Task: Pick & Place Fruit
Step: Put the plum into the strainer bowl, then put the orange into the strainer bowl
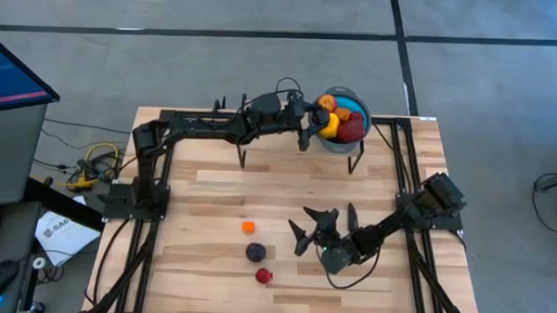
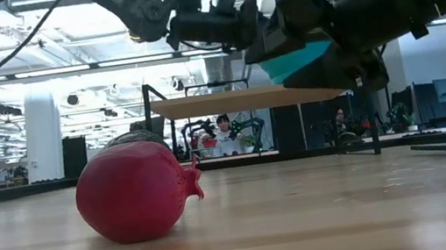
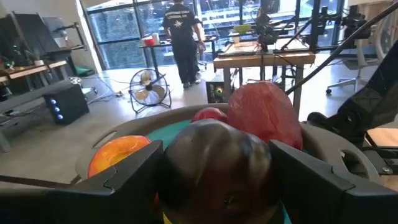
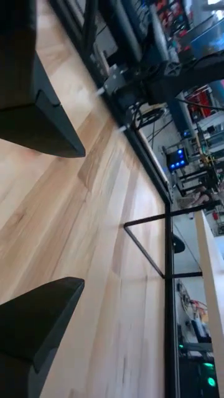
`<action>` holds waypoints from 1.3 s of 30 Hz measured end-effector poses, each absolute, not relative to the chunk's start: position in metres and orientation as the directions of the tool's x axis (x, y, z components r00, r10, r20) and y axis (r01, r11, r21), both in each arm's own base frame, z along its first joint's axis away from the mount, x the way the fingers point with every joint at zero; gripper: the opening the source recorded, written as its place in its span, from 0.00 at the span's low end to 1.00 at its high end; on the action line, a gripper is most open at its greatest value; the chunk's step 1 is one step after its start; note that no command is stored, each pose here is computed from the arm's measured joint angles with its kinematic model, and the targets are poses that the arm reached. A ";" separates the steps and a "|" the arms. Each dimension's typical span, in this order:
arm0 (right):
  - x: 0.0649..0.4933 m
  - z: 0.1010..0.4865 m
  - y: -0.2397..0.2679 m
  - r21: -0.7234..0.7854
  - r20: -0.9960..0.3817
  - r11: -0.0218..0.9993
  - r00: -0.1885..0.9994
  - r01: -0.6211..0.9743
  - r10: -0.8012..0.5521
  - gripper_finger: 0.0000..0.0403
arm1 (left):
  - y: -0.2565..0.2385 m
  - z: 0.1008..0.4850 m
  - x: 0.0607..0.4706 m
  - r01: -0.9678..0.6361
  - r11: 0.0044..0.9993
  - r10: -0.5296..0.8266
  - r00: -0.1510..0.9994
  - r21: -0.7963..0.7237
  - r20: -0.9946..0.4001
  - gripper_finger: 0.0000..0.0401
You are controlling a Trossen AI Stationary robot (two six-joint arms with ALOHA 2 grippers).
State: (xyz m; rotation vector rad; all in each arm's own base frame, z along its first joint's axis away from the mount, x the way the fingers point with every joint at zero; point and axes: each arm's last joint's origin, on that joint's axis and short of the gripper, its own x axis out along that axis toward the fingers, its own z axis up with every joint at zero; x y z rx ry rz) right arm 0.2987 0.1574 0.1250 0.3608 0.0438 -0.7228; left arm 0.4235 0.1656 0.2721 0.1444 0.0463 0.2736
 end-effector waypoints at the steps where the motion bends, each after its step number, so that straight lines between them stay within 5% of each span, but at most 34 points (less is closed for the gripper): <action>1: 0.300 0.126 0.158 0.300 -0.163 0.694 0.752 0.655 -0.639 0.80 | 0.166 0.272 0.424 -0.262 0.954 0.269 0.963 0.148 -0.026 0.69; 14: 0.302 0.129 0.158 0.284 -0.159 0.700 0.752 0.655 -0.640 0.80 | 0.165 0.277 0.422 -0.259 0.954 0.265 0.964 0.151 -0.015 0.92; 20: 0.303 0.129 0.157 0.286 -0.159 0.698 0.750 0.657 -0.642 0.80 | 0.151 0.311 0.402 -0.237 0.950 0.254 0.966 0.205 -0.058 0.93; 29: 0.312 0.128 0.147 0.323 -0.221 0.738 0.806 0.592 -0.549 0.80 | 0.079 0.371 0.319 -0.100 0.948 0.144 0.981 0.301 -0.127 0.87; 39: 0.335 0.136 0.131 0.408 -0.290 0.863 0.938 0.299 -0.188 0.80 | -0.009 0.300 0.196 0.096 0.951 -0.055 0.988 0.294 -0.144 0.77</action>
